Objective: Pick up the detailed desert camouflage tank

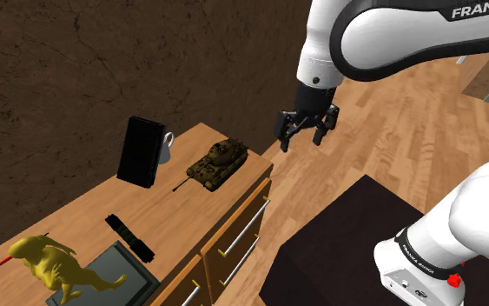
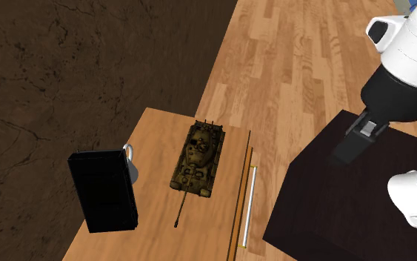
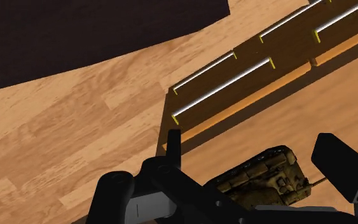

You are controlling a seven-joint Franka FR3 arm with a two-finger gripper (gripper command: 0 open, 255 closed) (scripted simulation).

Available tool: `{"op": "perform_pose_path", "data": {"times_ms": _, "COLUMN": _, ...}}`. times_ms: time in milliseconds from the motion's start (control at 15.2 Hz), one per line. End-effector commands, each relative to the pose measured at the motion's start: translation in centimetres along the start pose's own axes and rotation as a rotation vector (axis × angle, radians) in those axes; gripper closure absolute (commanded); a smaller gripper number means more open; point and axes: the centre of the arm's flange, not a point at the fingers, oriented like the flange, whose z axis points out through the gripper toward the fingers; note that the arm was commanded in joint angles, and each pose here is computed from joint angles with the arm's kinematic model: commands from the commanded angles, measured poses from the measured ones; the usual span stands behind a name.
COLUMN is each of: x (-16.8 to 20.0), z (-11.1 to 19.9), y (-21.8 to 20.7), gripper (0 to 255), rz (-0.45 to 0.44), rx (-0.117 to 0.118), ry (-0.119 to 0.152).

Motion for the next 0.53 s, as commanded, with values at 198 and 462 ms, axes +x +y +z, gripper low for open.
{"op": "perform_pose_path", "data": {"times_ms": 198, "x": 2.1, "z": 3.5, "y": -5.5, "gripper": 0, "rz": 0.177, "rx": -0.002, "ry": 0.023}}
{"op": "perform_pose_path", "data": {"times_ms": 462, "x": 4.5, "z": 6.2, "y": -9.3, "gripper": 0, "rz": 0.315, "rx": -0.006, "ry": 0.041}}
